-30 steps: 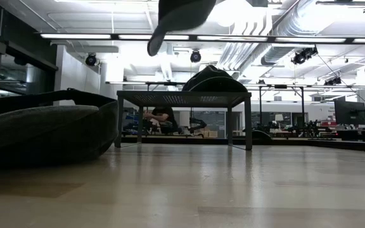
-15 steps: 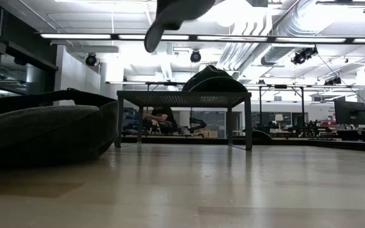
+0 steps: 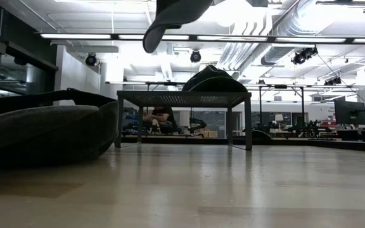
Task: Pick & Place hat
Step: Put the right gray cap on the shelf
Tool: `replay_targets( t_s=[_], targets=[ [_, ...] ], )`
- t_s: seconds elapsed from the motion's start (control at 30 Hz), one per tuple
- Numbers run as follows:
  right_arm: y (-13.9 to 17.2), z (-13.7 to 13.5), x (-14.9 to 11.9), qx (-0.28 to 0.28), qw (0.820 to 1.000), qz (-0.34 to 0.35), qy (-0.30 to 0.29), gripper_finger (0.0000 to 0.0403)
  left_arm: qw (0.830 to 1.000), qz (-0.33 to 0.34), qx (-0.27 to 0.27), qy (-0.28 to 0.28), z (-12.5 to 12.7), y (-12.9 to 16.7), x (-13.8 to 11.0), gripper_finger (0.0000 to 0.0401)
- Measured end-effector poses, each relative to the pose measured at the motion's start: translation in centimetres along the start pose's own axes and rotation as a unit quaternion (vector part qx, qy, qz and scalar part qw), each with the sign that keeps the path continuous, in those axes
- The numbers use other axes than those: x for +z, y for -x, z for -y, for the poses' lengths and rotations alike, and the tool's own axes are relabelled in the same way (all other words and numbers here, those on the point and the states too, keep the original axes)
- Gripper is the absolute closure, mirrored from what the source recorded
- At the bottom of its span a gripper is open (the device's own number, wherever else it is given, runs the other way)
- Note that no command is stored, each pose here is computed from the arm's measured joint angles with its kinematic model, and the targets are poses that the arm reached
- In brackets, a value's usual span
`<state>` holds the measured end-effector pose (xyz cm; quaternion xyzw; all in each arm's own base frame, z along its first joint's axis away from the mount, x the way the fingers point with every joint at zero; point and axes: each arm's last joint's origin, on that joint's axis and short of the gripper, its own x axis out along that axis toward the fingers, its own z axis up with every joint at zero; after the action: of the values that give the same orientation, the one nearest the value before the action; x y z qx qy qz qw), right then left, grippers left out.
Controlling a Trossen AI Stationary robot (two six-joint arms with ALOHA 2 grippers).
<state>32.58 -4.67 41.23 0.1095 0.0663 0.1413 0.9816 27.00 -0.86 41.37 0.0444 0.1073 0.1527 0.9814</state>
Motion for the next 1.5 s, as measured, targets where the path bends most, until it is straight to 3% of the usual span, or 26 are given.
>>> replay_targets(
  t_s=[0.43,1.1,1.27,1.5],
  targets=[
    [-0.01,0.03,-0.01,-0.003,1.000,0.000,0.002,0.0403,1.000,-0.011,-0.003,0.006,0.03,0.01,-0.22,0.0392],
    [-0.02,0.04,-0.04,-0.003,1.000,-0.001,-0.008,0.0396,1.000,-0.020,-0.003,0.015,0.04,0.01,-0.41,0.0399],
    [-0.02,0.05,0.01,-0.011,1.000,0.002,-0.010,0.0366,1.000,-0.026,0.004,0.013,-0.02,0.00,-0.54,0.0400],
    [0.73,0.05,0.42,-0.034,0.999,0.010,-0.013,0.0288,1.000,-0.025,0.008,0.014,-0.06,0.04,-0.54,0.0401]
  ],
)
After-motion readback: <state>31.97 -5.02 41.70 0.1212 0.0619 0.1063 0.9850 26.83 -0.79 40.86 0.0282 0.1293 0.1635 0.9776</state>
